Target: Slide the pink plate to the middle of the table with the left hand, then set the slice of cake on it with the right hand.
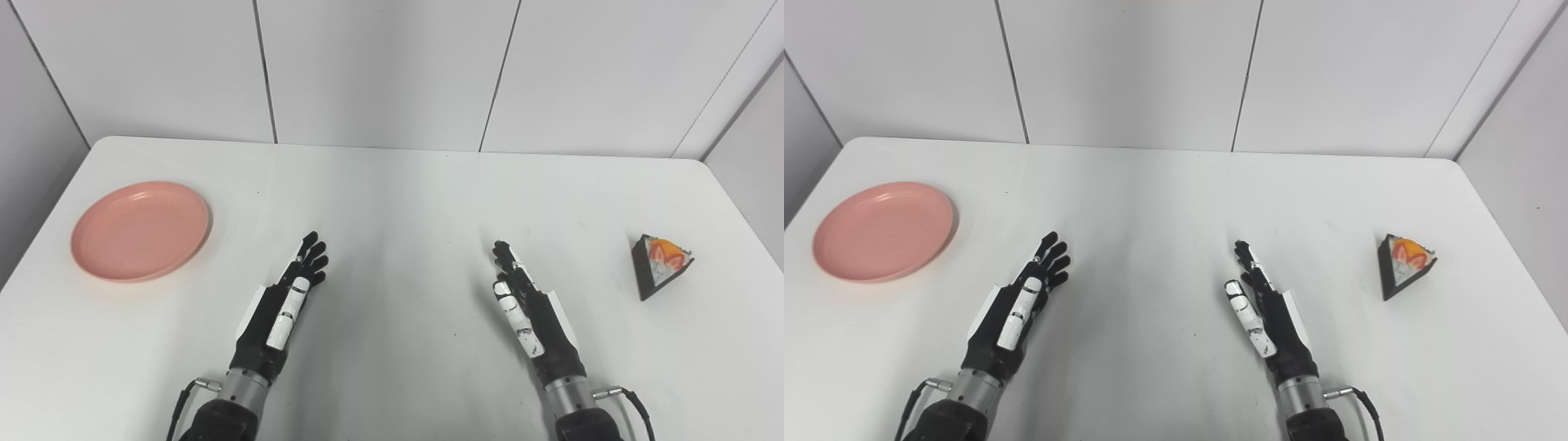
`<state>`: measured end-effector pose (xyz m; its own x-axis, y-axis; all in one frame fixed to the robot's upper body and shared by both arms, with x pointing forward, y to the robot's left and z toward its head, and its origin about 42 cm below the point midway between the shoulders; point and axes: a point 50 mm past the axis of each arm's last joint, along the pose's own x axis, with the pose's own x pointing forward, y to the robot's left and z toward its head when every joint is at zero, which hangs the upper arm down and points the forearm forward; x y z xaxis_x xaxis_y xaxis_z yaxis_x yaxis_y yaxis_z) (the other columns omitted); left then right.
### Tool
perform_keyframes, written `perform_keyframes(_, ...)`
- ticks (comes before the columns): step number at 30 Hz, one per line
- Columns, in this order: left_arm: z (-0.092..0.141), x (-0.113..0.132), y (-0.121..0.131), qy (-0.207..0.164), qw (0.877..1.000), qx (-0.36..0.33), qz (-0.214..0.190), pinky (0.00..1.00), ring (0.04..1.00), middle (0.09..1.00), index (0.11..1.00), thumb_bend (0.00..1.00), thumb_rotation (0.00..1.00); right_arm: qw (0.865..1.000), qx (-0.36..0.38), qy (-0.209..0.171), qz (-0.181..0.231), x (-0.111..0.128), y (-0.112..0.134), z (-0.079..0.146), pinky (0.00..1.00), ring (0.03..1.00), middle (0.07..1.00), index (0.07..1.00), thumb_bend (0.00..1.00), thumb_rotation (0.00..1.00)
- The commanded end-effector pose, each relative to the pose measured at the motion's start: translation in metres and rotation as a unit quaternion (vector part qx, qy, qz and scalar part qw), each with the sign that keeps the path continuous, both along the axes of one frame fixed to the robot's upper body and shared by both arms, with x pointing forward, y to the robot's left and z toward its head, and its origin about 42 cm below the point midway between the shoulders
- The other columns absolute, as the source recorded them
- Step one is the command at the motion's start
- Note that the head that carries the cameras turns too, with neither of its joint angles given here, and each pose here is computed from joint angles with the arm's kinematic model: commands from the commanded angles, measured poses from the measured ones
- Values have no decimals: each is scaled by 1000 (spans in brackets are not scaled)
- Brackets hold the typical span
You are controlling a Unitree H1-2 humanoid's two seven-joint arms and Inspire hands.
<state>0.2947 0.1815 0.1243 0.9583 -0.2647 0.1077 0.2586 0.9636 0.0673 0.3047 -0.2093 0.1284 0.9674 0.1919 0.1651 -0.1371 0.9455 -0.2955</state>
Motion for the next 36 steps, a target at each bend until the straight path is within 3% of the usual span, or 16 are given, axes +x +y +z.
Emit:
perform_keyframes(1, -18, -12, -1, 49, 999, 8, -1, 936, 953, 971, 958, 417, 1000, 1000, -3, 3, 8, -2, 1, 1, 927, 950, 948, 943, 356, 1000)
perform_keyframes(36, -23, -9, -6, 54, 999, 6, -3, 941, 955, 966, 956, 404, 1000, 1000, -5, 2, 8, 1, -3, -5, 918, 947, 950, 942, 345, 1000)
